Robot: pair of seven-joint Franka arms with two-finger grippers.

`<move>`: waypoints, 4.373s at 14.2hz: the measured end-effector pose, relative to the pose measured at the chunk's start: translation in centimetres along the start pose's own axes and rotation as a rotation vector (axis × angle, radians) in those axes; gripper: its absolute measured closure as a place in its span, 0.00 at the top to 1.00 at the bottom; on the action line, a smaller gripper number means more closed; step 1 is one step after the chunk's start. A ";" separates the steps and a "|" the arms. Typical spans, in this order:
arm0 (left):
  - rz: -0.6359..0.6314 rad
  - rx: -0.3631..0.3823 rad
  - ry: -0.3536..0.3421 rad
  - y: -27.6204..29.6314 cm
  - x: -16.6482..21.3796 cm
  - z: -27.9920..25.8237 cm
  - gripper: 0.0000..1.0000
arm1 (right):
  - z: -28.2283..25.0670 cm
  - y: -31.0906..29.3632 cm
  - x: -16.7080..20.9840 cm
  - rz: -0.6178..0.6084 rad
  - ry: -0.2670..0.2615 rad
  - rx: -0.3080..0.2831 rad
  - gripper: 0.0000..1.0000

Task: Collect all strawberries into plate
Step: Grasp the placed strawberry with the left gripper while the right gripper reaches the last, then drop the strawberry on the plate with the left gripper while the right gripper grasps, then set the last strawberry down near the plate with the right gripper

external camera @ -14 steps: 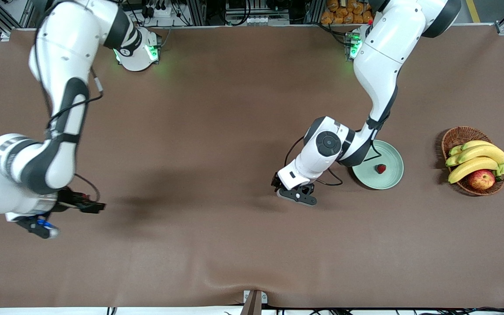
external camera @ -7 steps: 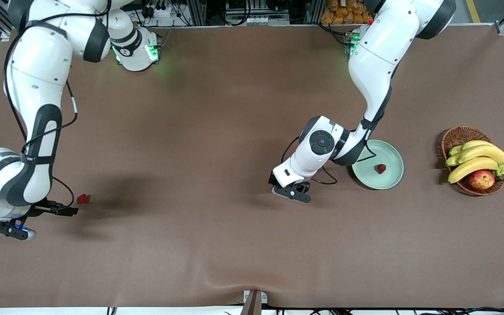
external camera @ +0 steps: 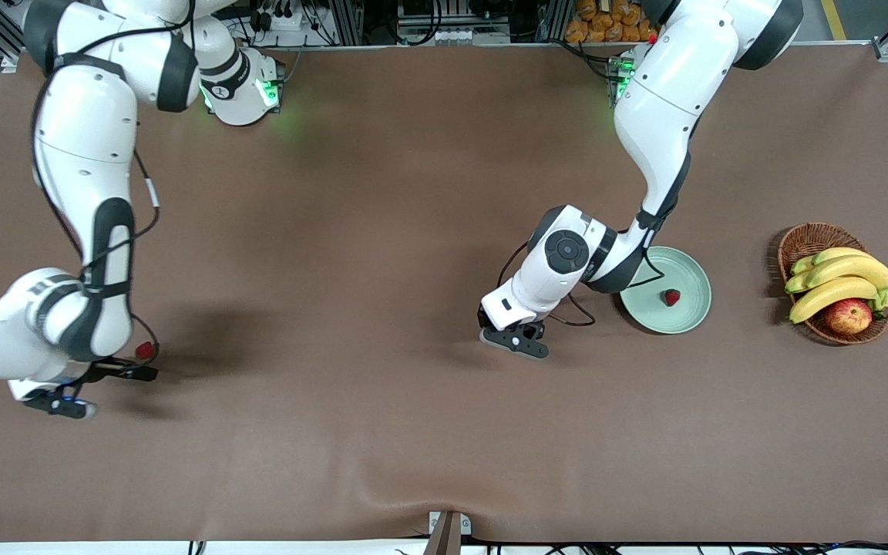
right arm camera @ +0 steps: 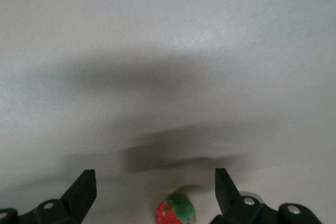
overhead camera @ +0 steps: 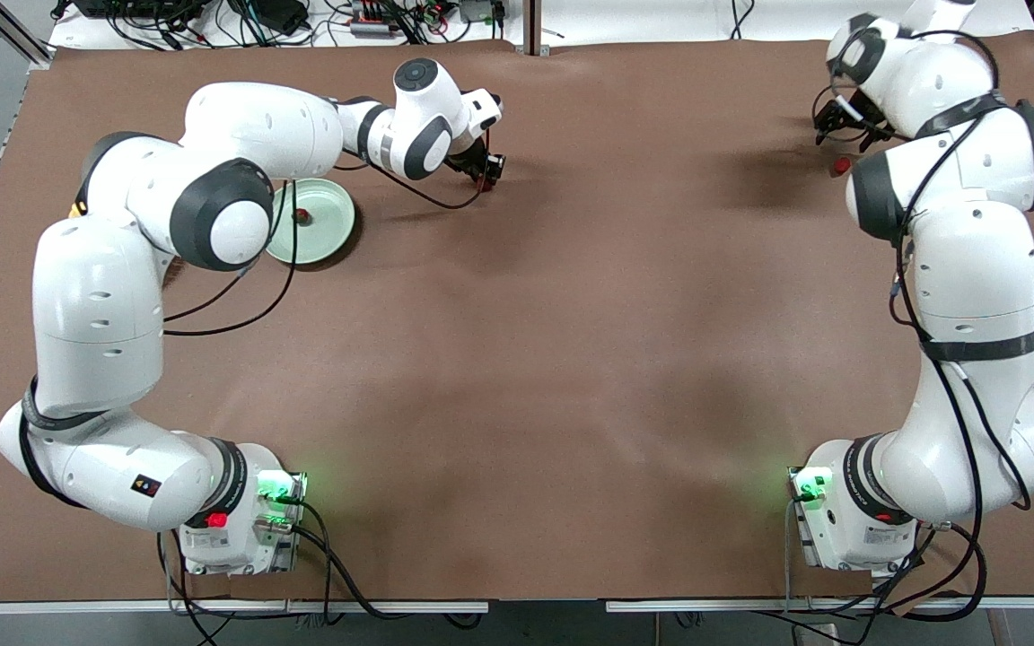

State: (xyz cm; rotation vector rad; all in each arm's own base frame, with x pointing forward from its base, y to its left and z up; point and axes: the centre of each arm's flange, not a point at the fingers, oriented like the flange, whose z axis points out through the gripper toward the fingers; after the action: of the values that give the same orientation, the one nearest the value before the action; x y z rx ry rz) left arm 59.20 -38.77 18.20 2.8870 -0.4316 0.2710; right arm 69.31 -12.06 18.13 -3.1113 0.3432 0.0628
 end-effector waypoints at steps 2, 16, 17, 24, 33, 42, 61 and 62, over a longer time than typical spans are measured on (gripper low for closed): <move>-0.001 0.000 0.003 -0.1 0.2 -0.1 0.32 | 1.6 -1.1 -1.2 -0.015 -0.004 -0.022 1.00; -0.019 0.110 -0.155 -15.7 -1.1 -11.3 0.32 | 1.0 0.7 -2.7 -0.006 -0.038 -0.018 1.00; -0.025 0.115 -0.173 -16.3 -2.3 -11.3 0.32 | 1.0 0.8 -2.8 -0.005 -0.038 -0.018 0.90; -0.081 0.140 -0.248 -19.7 -8.0 -12.0 0.32 | -0.7 1.6 -2.8 -0.022 -0.053 -0.004 0.33; -0.070 0.128 -0.274 -27.4 -10.0 -12.4 0.36 | -9.6 -10.5 -1.3 -0.227 -0.017 0.026 0.33; -0.055 0.123 -0.240 -26.8 -8.6 -12.3 1.00 | -10.9 -33.6 -8.0 -0.451 0.033 0.180 0.33; -0.012 0.106 -0.105 -20.0 -2.3 -15.8 1.00 | 0.3 -62.0 -26.2 -0.076 0.118 0.454 0.33; -0.023 0.097 -0.100 -18.9 -2.0 -15.7 1.00 | 0.5 -62.4 -26.6 -0.081 0.124 0.457 0.33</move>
State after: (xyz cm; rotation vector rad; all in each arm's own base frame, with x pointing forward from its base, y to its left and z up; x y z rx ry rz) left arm 60.78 -16.92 29.52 3.0081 -0.4126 0.1488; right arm 56.94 54.69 19.10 -2.6762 0.1977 -0.1830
